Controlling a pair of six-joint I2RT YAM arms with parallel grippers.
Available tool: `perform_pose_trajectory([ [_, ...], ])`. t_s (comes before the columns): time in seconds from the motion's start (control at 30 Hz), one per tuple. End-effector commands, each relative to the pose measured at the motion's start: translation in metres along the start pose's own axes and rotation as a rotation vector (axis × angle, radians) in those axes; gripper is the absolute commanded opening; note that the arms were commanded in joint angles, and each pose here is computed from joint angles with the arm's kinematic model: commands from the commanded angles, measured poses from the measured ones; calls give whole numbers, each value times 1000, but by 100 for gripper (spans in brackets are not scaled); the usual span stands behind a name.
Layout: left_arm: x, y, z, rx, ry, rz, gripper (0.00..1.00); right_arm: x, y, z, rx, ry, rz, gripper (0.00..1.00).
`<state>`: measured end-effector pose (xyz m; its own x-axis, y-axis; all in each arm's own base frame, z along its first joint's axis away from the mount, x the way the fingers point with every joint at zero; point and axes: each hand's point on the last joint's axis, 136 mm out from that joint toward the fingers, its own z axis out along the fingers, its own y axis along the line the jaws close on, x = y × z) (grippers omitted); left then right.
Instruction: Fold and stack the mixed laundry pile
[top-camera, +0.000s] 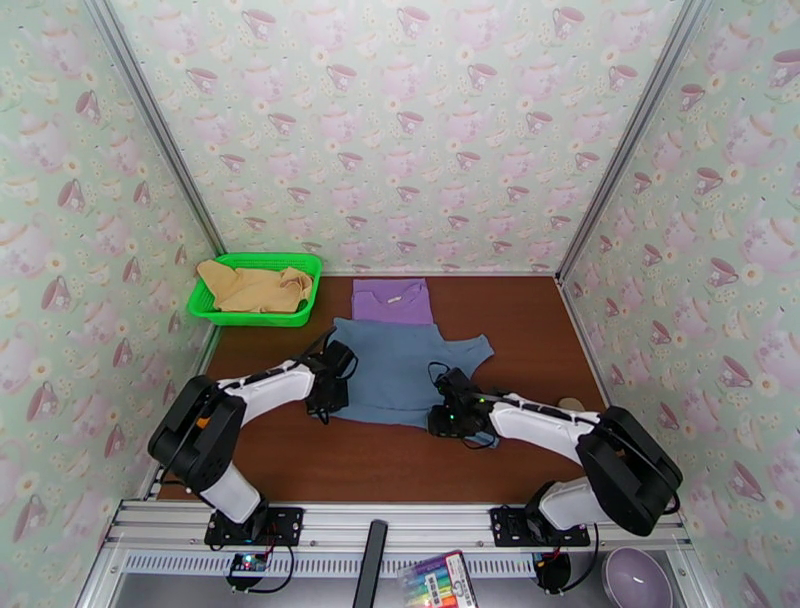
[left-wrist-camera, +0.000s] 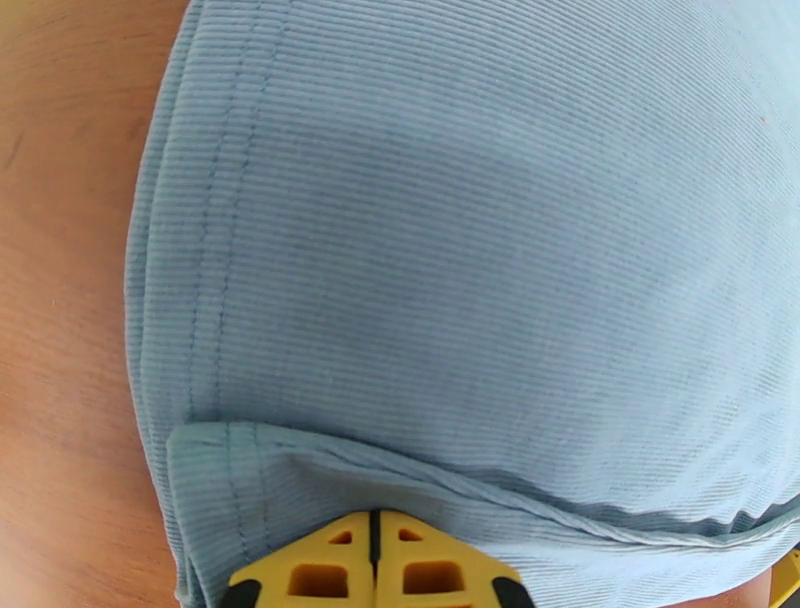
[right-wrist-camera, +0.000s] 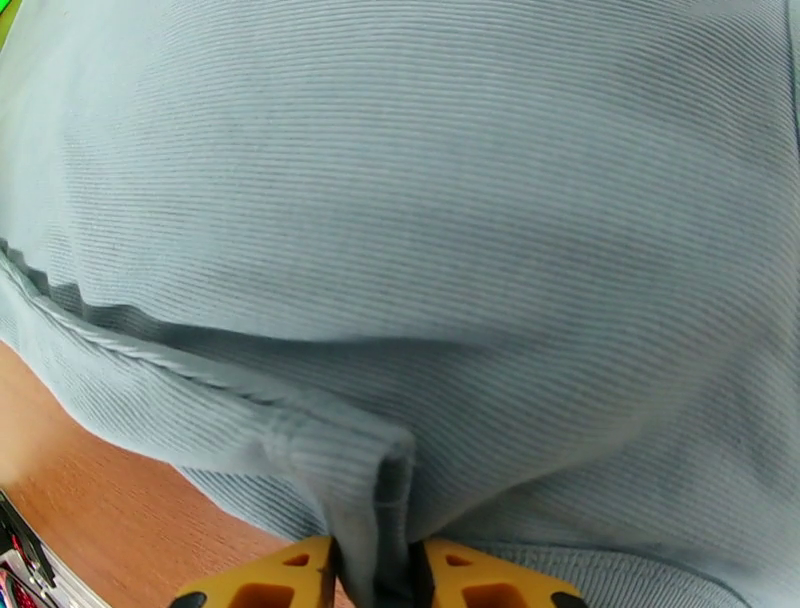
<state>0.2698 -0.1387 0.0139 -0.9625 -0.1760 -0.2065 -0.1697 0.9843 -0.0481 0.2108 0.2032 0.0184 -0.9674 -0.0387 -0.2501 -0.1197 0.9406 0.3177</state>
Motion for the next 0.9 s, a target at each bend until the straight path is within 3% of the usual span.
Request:
perform_pose_trajectory([
  [0.0, 53, 33, 11, -108, 155, 1, 0, 42, -43, -1, 141, 88, 78, 29],
  [0.43, 76, 45, -15, -88, 127, 16, 2, 73, -62, -32, 126, 43, 149, 30],
  [0.53, 74, 40, -29, -76, 102, 32, 13, 67, -58, -45, 116, 16, 129, 32],
  [0.63, 61, 35, -51, -62, 50, 51, 35, 44, -44, -69, 87, -64, 75, 37],
  [0.7, 41, 32, -70, -66, -1, 70, 44, 20, -28, -88, 59, -127, 9, 42],
  [0.87, -30, 20, -121, -65, -128, 105, 51, -51, 14, -134, 18, -256, -251, 44],
])
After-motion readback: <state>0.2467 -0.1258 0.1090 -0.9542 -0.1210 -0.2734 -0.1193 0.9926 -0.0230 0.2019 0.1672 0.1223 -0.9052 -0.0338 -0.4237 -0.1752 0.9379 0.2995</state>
